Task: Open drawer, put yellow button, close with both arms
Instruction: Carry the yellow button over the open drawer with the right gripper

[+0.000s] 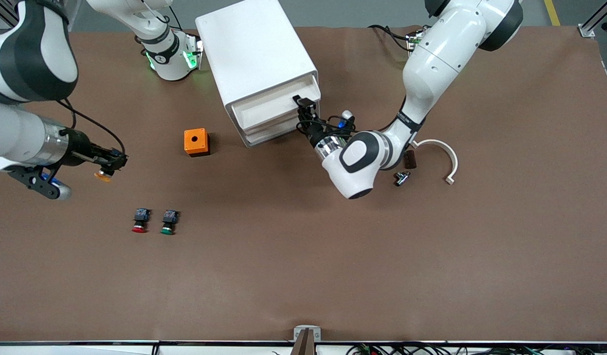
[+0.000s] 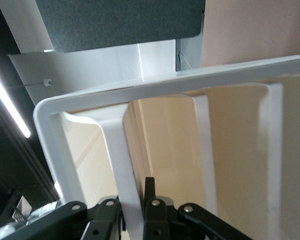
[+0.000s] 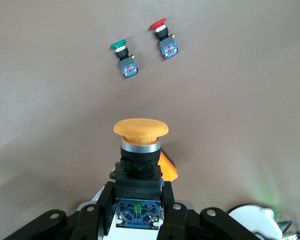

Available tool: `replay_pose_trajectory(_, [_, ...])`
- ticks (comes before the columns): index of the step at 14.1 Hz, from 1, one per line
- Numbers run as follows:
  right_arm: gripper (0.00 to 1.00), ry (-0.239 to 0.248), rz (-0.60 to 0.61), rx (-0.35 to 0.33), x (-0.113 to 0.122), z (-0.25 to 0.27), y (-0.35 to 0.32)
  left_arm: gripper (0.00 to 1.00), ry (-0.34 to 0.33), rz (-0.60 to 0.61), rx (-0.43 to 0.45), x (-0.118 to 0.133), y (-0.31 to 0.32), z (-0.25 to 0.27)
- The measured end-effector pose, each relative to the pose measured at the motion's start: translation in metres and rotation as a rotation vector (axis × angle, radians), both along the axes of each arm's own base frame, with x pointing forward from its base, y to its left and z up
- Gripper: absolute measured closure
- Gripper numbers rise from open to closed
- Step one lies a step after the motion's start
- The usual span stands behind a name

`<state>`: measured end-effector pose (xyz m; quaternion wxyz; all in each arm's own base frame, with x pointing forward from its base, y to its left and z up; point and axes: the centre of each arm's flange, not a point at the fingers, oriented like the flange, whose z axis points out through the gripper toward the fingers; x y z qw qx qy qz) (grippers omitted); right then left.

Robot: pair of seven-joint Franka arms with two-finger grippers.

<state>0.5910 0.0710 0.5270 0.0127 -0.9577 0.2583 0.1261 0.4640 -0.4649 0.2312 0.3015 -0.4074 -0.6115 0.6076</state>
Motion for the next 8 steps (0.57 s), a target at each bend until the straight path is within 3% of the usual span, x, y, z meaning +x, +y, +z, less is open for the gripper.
replay_pose_trajectory(8, [0.59, 0.015, -0.254, -0.031, -0.038, 0.04, 0.092, 0.86, -0.028, 0.111, 0.001, 0.052, 0.049, 0.005])
